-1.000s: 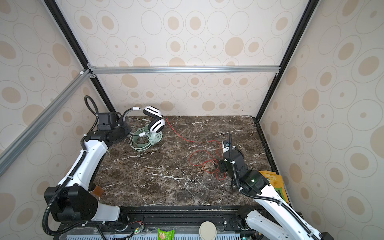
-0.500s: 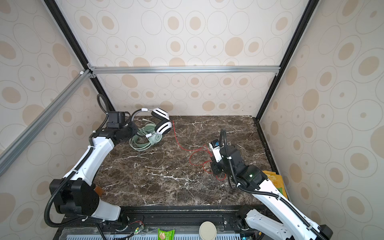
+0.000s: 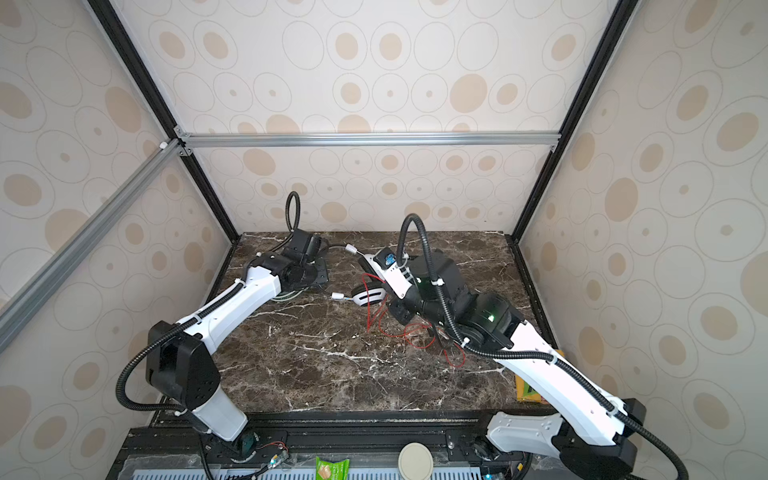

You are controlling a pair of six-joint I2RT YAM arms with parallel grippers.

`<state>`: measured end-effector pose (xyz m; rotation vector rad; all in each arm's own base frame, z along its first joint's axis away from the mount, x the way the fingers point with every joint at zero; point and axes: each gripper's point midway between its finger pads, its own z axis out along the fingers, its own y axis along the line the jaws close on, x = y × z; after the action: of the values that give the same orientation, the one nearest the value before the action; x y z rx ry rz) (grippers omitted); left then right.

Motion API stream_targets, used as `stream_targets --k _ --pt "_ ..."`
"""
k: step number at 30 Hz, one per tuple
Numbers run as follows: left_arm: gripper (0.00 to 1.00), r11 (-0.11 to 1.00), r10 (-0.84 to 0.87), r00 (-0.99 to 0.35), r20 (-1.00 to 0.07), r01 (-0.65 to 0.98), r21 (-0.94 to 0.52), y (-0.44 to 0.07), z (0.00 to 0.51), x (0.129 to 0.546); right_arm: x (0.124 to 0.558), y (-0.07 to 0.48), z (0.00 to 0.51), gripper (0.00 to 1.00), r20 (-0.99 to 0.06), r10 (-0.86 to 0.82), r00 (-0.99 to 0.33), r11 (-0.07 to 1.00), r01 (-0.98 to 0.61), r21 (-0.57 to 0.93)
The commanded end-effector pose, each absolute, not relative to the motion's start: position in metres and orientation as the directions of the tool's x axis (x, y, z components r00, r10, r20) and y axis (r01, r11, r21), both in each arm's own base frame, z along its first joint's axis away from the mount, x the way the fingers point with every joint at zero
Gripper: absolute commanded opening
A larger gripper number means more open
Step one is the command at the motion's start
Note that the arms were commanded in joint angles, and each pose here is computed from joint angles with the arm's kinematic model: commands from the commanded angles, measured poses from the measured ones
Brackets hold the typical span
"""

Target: Wrap the headphones

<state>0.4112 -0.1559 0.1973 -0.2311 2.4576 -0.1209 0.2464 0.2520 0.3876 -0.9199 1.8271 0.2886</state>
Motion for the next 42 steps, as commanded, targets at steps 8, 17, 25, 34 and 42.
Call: stream_targets --k 8,17,25,34,42 --pt "0.0 0.974 -0.004 -0.684 -0.729 0.163 -0.158 -0.212 0.238 0.406 0.316 0.238 0.455 0.0 -0.877 -0.463 -0.13 0.804 -0.479 -0.353" --pt "0.0 0.954 0.069 -0.661 -0.748 0.262 -0.144 -0.234 0.245 0.394 0.402 0.196 0.454 0.0 -0.903 -0.318 -0.289 0.902 -0.386 -0.194" --pt "0.0 0.927 0.118 -0.648 -0.753 0.344 -0.151 -0.255 0.248 0.383 0.459 0.186 0.421 0.0 -0.878 -0.246 -0.411 0.922 -0.379 -0.08" --pt "0.0 0.892 0.136 -0.655 -0.743 0.407 -0.196 -0.272 0.248 0.374 0.484 0.186 0.381 0.0 -0.831 -0.229 -0.508 0.927 -0.374 -0.027" --pt "0.0 0.911 0.131 -0.658 -0.741 0.375 -0.173 -0.266 0.247 0.377 0.459 0.155 0.3 0.55 -0.731 -0.12 -0.671 0.948 -0.295 0.115"
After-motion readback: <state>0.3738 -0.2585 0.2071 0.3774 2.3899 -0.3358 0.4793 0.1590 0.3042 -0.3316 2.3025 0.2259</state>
